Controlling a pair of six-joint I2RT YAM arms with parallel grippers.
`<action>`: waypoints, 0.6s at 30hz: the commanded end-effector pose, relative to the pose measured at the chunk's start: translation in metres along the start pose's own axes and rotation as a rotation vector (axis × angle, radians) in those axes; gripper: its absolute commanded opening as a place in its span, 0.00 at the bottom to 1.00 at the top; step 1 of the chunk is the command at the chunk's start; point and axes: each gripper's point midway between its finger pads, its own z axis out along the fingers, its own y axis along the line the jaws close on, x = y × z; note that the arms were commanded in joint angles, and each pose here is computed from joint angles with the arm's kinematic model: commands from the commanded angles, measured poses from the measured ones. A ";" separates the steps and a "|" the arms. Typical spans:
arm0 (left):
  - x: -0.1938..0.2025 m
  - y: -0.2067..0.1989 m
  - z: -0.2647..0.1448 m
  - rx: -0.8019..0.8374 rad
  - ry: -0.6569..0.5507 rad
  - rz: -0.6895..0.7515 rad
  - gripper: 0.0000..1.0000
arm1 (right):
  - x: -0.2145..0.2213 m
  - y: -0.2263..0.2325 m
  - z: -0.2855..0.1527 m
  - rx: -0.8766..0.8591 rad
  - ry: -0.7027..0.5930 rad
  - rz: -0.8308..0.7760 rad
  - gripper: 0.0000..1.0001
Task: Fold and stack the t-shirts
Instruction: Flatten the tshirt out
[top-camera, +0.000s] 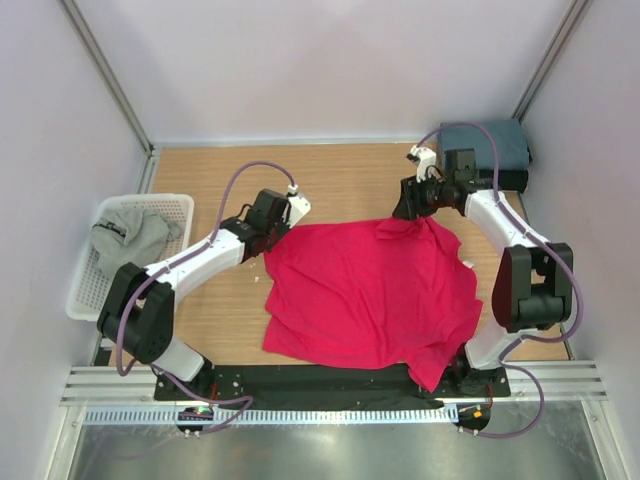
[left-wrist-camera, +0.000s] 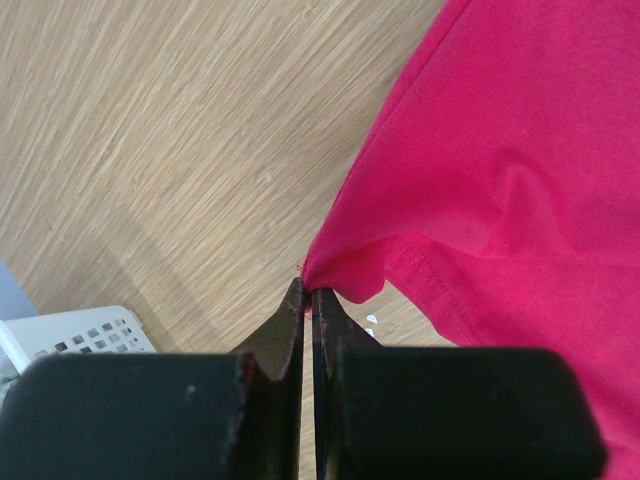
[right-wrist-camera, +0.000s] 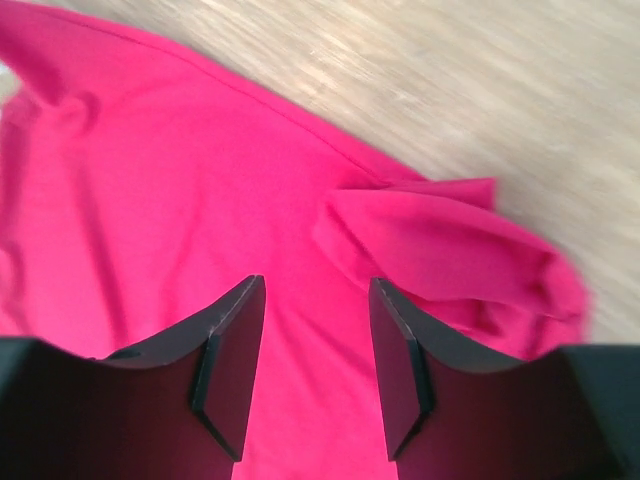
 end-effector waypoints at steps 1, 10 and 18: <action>-0.018 0.008 -0.012 -0.015 -0.079 -0.044 0.00 | -0.031 -0.010 -0.036 0.177 -0.009 -0.351 0.53; -0.012 0.002 -0.005 -0.003 -0.065 -0.057 0.00 | 0.012 -0.004 -0.014 0.267 0.231 -0.752 0.51; -0.010 -0.002 -0.007 0.013 -0.072 -0.069 0.00 | 0.023 0.017 0.050 0.246 0.302 -0.690 0.43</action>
